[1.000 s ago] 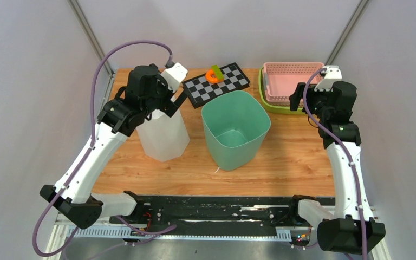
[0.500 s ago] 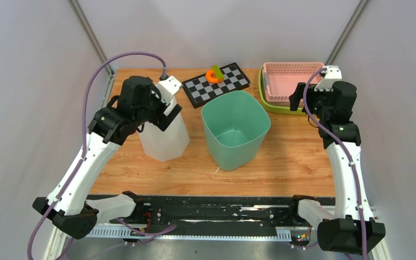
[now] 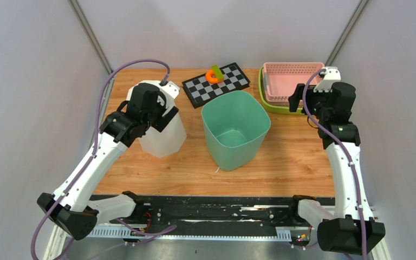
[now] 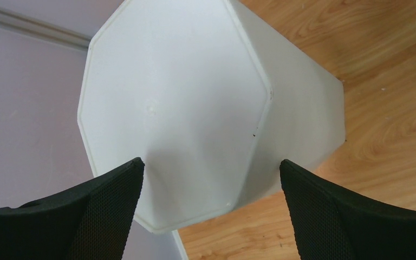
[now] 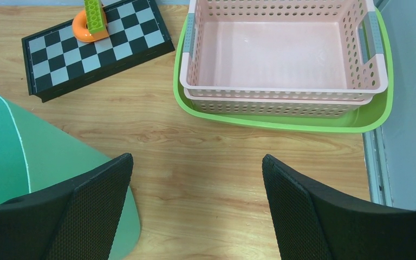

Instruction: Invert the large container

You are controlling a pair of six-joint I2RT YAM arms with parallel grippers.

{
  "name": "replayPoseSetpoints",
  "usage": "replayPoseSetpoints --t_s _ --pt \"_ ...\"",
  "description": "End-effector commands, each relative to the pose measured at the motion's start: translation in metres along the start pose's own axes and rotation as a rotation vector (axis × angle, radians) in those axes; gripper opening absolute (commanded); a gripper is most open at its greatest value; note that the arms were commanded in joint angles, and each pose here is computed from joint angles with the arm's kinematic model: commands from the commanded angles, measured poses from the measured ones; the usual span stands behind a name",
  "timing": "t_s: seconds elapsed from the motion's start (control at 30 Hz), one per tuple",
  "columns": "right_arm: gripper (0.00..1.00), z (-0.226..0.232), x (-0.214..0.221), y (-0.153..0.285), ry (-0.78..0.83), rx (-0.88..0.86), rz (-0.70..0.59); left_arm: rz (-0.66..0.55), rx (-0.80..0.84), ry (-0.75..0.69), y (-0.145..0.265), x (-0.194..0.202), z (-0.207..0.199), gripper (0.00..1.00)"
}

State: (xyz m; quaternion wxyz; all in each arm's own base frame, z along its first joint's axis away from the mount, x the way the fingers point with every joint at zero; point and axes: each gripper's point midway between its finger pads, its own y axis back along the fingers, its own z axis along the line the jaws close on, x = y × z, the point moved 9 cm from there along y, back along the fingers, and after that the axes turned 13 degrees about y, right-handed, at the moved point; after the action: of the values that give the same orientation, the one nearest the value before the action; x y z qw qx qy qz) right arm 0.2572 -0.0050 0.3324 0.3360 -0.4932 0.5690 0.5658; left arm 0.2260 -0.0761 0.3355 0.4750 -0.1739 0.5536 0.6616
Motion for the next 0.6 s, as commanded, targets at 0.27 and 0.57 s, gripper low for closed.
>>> replayPoseSetpoints --t_s 0.27,0.57 --pt "0.91 -0.001 0.002 0.003 -0.026 -0.009 -0.008 -0.039 -0.221 -0.034 -0.033 -0.007 0.024 0.93" --pt "0.91 0.000 0.003 0.002 -0.030 -0.012 -0.005 -0.018 -0.275 -0.025 -0.070 -0.013 0.050 0.92"
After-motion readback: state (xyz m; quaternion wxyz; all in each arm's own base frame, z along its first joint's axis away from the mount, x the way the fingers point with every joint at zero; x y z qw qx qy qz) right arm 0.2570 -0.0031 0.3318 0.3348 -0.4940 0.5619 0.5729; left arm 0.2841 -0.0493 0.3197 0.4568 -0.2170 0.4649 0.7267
